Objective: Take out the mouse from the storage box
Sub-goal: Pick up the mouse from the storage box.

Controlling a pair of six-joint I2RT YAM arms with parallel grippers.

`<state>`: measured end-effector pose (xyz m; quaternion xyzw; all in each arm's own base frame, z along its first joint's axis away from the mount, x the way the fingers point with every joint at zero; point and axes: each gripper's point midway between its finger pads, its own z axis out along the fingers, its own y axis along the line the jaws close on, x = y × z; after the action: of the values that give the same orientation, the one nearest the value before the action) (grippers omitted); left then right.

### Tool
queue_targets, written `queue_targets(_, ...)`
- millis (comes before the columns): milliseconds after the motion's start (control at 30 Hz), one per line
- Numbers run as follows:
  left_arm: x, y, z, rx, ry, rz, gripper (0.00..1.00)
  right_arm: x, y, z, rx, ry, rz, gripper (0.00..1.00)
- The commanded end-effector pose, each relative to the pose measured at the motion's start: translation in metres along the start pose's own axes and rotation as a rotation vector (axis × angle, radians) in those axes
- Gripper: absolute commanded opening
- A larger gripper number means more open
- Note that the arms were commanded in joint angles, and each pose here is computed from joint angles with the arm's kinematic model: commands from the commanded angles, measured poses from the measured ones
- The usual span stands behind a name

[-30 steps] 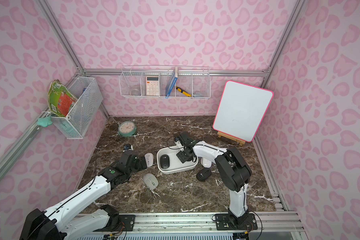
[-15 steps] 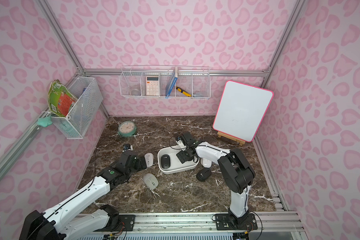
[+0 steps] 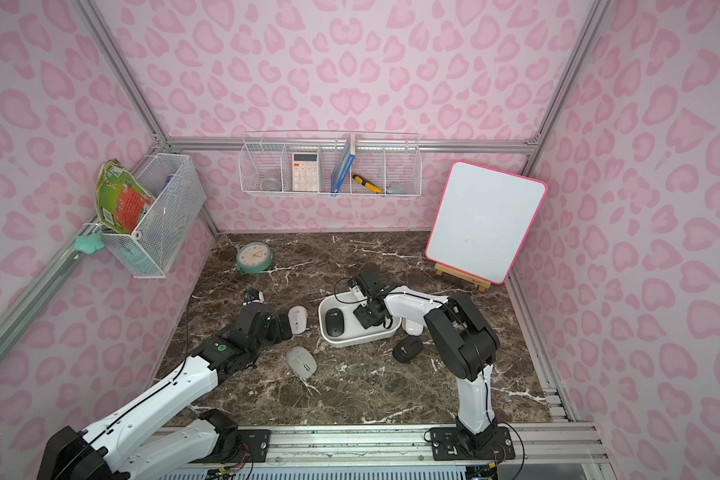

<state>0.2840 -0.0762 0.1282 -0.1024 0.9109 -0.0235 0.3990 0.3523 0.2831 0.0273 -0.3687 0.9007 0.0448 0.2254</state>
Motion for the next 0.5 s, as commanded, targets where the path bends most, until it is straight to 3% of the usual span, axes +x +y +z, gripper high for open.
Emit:
queue_targets(0, -0.001, 0.002, 0.001, -0.014, -0.003, -0.009, 0.99, 0.002, 0.006, -0.001, -0.009, 0.011, 0.011, 0.6)
queue_targets(200, -0.001, 0.002, 0.002, -0.019, -0.002, -0.008, 0.99, -0.003, 0.01, -0.012, -0.033, -0.018, 0.023, 0.44)
queue_targets(467, -0.003, 0.002, 0.001, -0.016, -0.005, -0.011, 0.99, -0.022, 0.01, -0.038, -0.035, -0.093, 0.047, 0.44)
